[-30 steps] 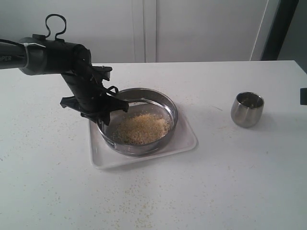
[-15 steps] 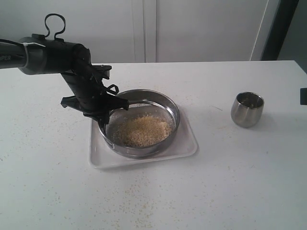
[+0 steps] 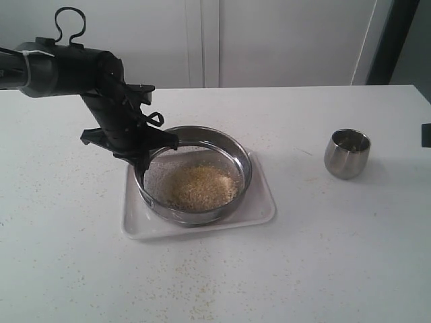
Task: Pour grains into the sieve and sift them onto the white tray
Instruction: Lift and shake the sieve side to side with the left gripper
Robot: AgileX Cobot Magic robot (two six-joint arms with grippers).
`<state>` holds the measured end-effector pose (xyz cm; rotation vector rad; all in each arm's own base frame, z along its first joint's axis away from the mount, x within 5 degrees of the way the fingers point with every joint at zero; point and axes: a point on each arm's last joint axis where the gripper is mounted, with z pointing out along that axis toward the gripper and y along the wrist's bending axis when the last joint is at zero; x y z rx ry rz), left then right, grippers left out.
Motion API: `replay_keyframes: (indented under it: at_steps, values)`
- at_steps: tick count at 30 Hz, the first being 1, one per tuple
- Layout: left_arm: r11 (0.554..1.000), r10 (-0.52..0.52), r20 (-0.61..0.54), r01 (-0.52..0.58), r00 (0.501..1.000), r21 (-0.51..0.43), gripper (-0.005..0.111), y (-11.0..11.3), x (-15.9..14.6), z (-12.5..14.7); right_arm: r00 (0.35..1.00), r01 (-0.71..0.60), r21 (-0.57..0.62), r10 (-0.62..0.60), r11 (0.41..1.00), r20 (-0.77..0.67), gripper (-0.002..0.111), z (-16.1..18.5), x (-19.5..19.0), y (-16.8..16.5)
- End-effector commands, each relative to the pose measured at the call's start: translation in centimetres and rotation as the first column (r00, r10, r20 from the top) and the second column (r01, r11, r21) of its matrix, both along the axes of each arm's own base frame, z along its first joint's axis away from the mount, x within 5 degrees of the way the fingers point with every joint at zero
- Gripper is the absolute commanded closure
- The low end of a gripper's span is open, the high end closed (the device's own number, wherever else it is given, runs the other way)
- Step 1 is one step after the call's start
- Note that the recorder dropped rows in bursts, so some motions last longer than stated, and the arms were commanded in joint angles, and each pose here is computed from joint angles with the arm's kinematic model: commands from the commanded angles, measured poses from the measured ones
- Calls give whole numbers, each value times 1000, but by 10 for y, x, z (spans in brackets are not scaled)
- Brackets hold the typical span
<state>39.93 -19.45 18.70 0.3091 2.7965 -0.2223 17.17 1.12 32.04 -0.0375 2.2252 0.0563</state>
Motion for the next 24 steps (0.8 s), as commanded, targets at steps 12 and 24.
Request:
replay_keyframes:
  at_steps: [12,24]
  values:
    - [1000,0,12,0,1000,-17,107,2,-3,16,1000,2,-1,-2,1000,8,108,0,-1,-1]
    - [999,-9,31,10,999,-46,107,1,-6,28,1000,2,-1,-2,1000,8,108,0,-1,-1]
